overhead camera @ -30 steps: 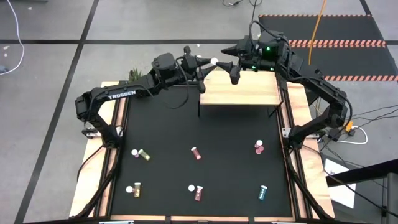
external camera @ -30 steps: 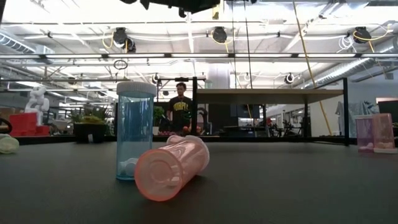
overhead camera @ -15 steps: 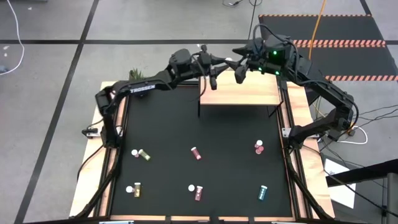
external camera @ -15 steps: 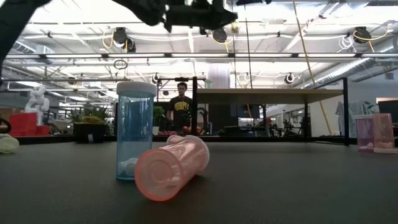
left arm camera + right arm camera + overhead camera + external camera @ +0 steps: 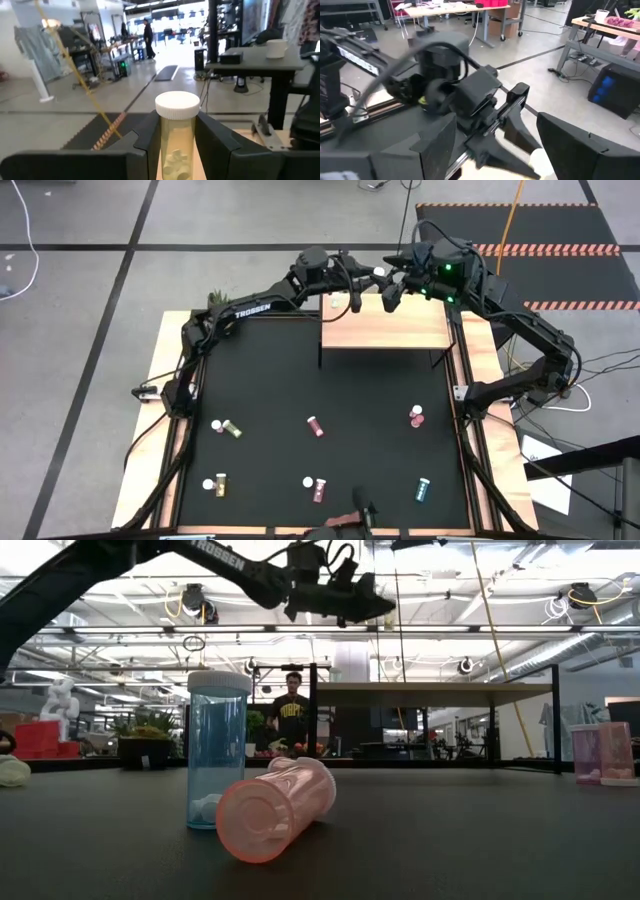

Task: Pick and place medicine bottles onto shelf by color
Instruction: Put the top yellow pill bottle on the shelf

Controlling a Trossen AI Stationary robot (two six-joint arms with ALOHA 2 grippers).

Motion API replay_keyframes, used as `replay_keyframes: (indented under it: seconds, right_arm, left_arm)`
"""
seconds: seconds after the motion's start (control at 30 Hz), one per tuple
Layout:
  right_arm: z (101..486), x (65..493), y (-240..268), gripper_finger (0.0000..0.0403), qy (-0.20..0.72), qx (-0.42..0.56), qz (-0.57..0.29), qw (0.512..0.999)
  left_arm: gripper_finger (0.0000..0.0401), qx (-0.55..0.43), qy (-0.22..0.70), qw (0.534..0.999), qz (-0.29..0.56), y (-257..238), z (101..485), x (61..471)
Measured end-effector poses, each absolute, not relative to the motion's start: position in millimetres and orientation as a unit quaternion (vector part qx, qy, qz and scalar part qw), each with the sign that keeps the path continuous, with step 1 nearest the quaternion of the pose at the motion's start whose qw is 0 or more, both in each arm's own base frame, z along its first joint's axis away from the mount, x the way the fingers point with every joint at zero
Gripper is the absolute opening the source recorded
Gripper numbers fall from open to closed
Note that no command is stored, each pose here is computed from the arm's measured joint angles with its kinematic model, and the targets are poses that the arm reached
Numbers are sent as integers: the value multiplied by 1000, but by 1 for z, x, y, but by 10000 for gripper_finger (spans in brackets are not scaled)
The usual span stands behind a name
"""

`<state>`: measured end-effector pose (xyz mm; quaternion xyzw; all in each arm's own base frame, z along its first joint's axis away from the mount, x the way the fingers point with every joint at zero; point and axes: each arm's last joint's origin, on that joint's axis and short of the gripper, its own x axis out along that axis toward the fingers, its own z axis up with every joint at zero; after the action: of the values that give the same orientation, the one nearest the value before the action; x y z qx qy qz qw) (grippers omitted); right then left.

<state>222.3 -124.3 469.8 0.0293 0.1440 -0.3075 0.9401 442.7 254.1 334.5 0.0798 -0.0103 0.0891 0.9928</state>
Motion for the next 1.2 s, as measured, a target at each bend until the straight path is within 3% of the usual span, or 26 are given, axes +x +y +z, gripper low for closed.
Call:
replay_keyframes:
  seconds: [0.47,0.87,1.2]
  right_arm:
    - [465,217,-128,271,170,40,-316,933]
    - [455,216,-127,271,195,42,-314,928]
    - [429,176,-105,271,192,52,-306,931]
  left_arm:
    - [108,58,51,994,80,270,308,440]
    - [108,-26,64,996,62,291,304,424]
    - [108,-17,63,992,110,255,305,446]
